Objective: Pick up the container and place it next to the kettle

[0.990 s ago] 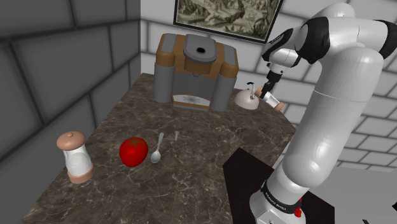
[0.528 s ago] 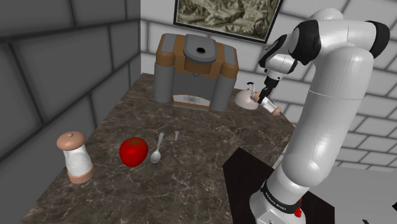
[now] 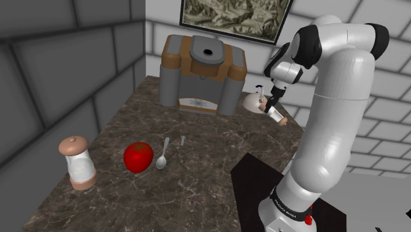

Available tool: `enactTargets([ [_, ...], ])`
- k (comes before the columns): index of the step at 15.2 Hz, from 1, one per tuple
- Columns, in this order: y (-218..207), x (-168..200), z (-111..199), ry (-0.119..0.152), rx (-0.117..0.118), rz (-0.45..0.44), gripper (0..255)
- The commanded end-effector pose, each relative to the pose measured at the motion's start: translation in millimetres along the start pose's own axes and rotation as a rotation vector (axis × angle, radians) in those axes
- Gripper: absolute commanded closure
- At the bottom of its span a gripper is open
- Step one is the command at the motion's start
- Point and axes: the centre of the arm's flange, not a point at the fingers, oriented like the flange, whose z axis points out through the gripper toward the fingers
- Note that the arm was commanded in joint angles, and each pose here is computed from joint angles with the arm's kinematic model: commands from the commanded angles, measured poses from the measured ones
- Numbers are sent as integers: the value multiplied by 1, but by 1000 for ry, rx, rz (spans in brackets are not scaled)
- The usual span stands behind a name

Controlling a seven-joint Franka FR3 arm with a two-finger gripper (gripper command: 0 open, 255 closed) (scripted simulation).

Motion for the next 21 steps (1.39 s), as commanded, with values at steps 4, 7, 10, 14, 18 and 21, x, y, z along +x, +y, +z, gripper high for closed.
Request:
enactTargets([
  [4,2,-1,27,0,0,0,255],
  [7,2,-2,43,0,0,0,255],
  [10,2,-3,56,0,0,0,255],
  [14,2,-3,56,0,0,0,255],
  [18,3,-3,56,0,0,0,0],
  [21,2,-3,56,0,0,0,0],
])
